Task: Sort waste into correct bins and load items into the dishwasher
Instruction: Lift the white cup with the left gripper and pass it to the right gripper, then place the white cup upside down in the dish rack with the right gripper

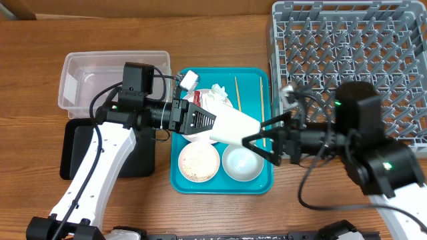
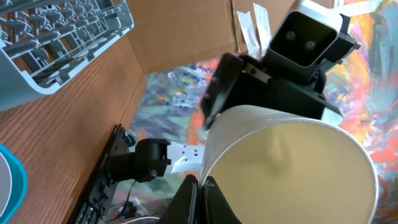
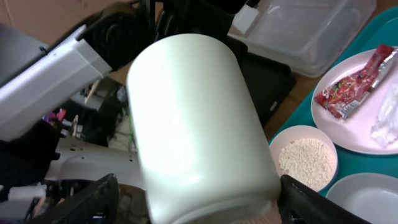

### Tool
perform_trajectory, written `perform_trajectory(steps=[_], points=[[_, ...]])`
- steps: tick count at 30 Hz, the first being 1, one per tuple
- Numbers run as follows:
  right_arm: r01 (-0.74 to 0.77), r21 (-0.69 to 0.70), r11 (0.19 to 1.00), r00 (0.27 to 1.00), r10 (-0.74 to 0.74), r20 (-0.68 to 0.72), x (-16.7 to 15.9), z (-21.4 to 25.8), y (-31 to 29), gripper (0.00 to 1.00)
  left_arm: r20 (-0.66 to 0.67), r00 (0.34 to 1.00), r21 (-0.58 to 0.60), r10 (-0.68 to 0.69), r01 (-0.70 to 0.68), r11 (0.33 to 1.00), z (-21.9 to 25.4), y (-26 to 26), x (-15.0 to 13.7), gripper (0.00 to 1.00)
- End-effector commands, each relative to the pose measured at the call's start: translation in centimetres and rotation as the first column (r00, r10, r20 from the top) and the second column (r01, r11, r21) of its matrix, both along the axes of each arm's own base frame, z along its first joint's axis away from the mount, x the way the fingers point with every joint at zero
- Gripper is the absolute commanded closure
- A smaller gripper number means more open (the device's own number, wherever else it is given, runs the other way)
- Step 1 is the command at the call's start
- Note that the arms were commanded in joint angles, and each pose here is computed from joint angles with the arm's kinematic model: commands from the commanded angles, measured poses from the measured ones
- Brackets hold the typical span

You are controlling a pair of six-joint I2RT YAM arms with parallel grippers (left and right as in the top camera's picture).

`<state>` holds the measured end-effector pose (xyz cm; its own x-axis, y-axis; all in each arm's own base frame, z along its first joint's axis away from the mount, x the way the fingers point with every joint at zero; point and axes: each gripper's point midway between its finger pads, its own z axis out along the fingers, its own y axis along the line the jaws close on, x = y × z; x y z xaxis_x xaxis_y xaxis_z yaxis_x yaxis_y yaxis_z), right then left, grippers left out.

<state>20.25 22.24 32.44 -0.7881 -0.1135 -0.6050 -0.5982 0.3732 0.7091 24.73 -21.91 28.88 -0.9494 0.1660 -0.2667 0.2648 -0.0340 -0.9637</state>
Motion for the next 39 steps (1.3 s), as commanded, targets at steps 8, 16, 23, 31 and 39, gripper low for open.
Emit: perform_trajectory(steps=[8,16,23,31,39], points=[[0.006,-0.024,1.000,0.999,-0.005,0.044,0.5,0.3,0.7,0.32,0.062,0.998,-0.030,-0.019,0.021,0.999,1.3,-0.1,-0.4,0.96],[0.054,-0.034,0.998,0.994,-0.051,0.098,1.4,0.7,0.3,0.40,0.063,0.998,-0.020,-0.013,0.014,1.000,1.1,-0.1,-0.3,0.63],[0.411,-0.177,0.894,0.911,-0.398,0.106,4.3,-0.9,-6.7,0.41,0.155,0.970,0.316,0.186,-0.227,0.921,-5.1,0.8,3.5,0.09],[0.679,-0.515,0.524,0.639,-0.767,0.062,4.8,-7.0,-16.6,0.42,0.122,0.967,0.429,0.225,-0.256,0.866,-7.2,1.7,3.5,0.23],[0.505,-0.749,0.429,0.576,-0.814,-0.078,4.7,-13.5,-17.8,0.42,0.108,0.979,0.446,0.171,-0.202,0.872,-7.6,0.6,2.0,0.28]])
